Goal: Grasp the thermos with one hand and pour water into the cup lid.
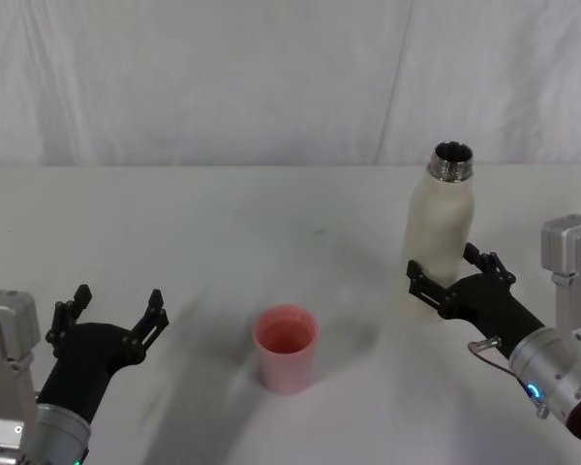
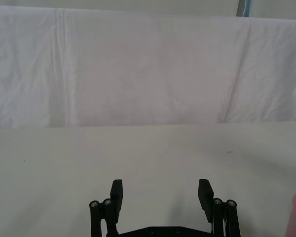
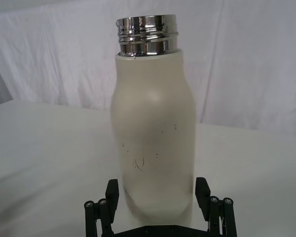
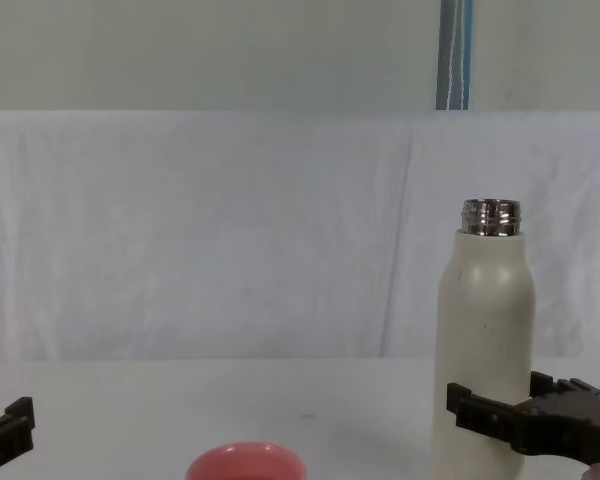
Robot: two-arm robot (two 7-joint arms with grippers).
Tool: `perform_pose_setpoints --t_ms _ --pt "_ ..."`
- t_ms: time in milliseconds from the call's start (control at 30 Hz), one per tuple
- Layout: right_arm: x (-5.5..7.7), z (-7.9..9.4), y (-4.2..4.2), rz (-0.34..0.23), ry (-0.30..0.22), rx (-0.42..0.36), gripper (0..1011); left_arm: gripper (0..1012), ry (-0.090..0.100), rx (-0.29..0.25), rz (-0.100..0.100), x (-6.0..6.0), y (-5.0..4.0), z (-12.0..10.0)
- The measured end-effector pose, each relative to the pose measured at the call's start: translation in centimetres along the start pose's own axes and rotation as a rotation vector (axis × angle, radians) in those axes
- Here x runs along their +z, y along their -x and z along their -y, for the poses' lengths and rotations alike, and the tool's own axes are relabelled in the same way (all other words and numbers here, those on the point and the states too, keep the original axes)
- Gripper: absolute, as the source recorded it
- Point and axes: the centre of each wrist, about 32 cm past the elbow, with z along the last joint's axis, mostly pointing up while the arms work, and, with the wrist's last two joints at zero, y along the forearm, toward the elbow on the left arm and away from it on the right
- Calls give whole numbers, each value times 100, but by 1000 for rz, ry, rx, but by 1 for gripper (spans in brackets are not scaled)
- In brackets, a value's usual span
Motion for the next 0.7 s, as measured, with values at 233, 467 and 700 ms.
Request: perform_pose_setpoints --t_ms 233,467,700 --pt "12 52 -6 5 1 -8 1000 1001 0 0 0 0 0 0" --pt "42 160 -4 11 -5 -22 1000 1001 0 0 0 0 0 0" --pt "63 268 6 15 -15 -35 1000 1001 0 0 0 0 0 0"
